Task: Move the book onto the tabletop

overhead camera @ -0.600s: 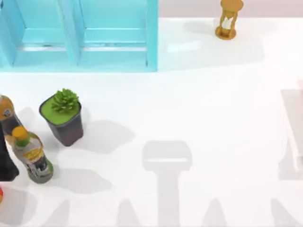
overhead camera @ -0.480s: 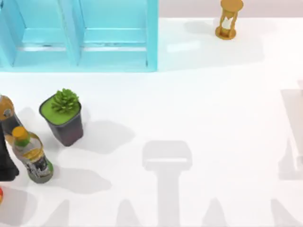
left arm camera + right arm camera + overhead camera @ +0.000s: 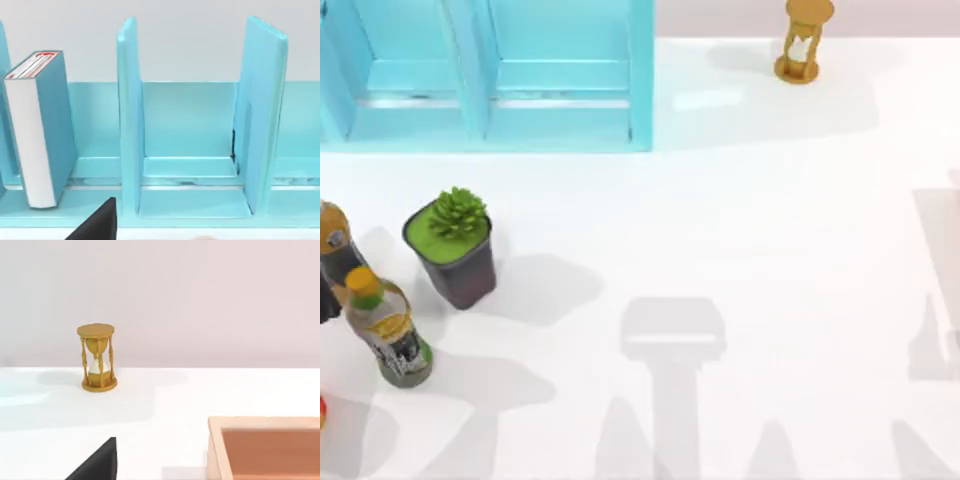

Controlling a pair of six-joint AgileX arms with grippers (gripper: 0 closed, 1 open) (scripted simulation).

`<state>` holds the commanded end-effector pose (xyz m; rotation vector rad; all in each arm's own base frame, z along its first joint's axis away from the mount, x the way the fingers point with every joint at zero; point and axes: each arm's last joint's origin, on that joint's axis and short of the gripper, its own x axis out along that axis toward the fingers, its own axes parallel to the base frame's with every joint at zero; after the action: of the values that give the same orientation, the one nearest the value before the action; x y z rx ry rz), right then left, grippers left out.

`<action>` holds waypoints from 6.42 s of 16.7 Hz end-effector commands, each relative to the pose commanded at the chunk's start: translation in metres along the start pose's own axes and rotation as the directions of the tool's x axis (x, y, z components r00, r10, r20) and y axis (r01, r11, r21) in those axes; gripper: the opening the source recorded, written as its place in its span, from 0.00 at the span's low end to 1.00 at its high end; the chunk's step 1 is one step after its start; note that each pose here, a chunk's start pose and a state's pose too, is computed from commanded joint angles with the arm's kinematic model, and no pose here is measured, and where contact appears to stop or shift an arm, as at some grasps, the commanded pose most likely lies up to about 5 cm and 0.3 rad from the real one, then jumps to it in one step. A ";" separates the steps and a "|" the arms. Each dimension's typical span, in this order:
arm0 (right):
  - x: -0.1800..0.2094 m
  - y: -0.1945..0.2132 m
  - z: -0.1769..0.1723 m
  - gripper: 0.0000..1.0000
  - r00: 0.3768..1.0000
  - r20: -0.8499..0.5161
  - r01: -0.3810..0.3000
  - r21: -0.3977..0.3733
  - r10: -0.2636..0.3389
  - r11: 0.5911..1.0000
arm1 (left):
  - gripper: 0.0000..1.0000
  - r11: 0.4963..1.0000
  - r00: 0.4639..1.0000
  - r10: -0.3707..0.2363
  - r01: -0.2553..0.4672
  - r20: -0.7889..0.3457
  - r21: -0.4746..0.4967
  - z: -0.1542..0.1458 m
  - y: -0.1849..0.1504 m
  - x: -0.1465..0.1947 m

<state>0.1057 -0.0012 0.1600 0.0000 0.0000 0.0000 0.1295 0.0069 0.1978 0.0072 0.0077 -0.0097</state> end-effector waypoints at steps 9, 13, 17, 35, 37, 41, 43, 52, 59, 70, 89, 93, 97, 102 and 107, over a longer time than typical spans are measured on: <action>0.000 0.000 0.000 1.00 1.000 0.000 0.000 0.000 0.000 1.000 | 1.00 1.000 0.999 0.018 -0.019 0.041 0.020 0.040 0.061 0.116; 0.000 0.000 0.000 1.00 1.000 0.000 0.000 0.000 0.000 1.000 | 1.00 1.000 0.999 0.009 -0.010 0.054 0.025 0.012 0.106 0.172; 0.000 0.000 0.000 1.00 1.000 0.000 0.000 0.000 0.000 1.000 | 1.00 1.000 0.999 -0.012 0.011 0.051 0.024 -0.039 0.147 0.209; 0.000 0.000 0.000 1.00 1.000 0.000 0.000 0.000 0.000 1.000 | 1.00 0.999 0.999 -0.037 0.037 0.011 -0.002 -0.134 0.188 0.242; 0.000 0.000 0.000 1.00 1.000 0.000 0.000 0.000 0.000 1.000 | 1.00 0.999 0.999 -0.037 0.037 0.011 -0.002 -0.135 0.190 0.261; 0.000 0.000 0.000 1.00 1.000 0.000 0.000 0.000 0.000 1.000 | 1.00 0.999 0.999 -0.037 0.037 0.015 0.000 -0.133 0.188 0.304; 0.000 0.000 0.000 1.00 1.000 0.000 0.000 0.000 0.000 1.000 | 1.00 0.999 0.999 -0.037 0.037 0.014 -0.001 -0.132 0.186 0.319; 0.000 0.000 0.000 1.00 1.000 0.000 0.000 0.000 0.000 1.000 | 0.77 0.999 0.999 -0.037 0.037 0.012 -0.001 -0.131 0.184 0.326; 0.000 0.000 0.000 1.00 1.000 0.000 0.000 0.000 0.000 1.000 | 0.25 0.999 0.999 -0.037 0.037 0.012 -0.001 -0.131 0.184 0.326; 0.000 0.000 0.000 1.00 1.000 0.000 0.000 0.000 0.000 1.000 | 0.00 0.999 0.999 -0.037 0.037 0.012 -0.001 -0.131 0.184 0.326; 0.000 0.000 0.000 1.00 1.000 0.000 0.000 0.000 0.000 1.000 | 0.00 0.999 0.999 -0.040 0.040 0.018 0.002 0.064 0.191 0.138; 0.000 0.000 0.000 1.00 1.000 0.000 0.000 0.000 0.000 1.000 | 0.00 0.999 0.999 -0.037 0.037 0.012 -0.001 0.067 0.188 0.124; 0.000 0.000 0.000 1.00 1.000 0.000 0.000 0.000 0.000 1.000 | 0.00 0.999 0.999 -0.040 0.040 0.008 -0.002 0.066 0.187 0.126; 0.000 0.000 0.000 1.00 1.000 0.000 0.000 0.000 0.000 1.000 | 0.00 0.993 0.996 -0.059 0.065 0.067 -0.099 0.089 0.153 0.153; 0.000 0.000 0.000 1.00 1.000 0.000 0.000 0.000 0.000 1.000 | 0.00 0.868 0.975 -0.162 0.215 0.155 -0.447 0.126 0.037 0.201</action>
<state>0.1057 -0.0012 0.1600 0.0000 0.0000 0.0000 0.3319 0.0414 0.3223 -0.4743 -0.1032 -0.2055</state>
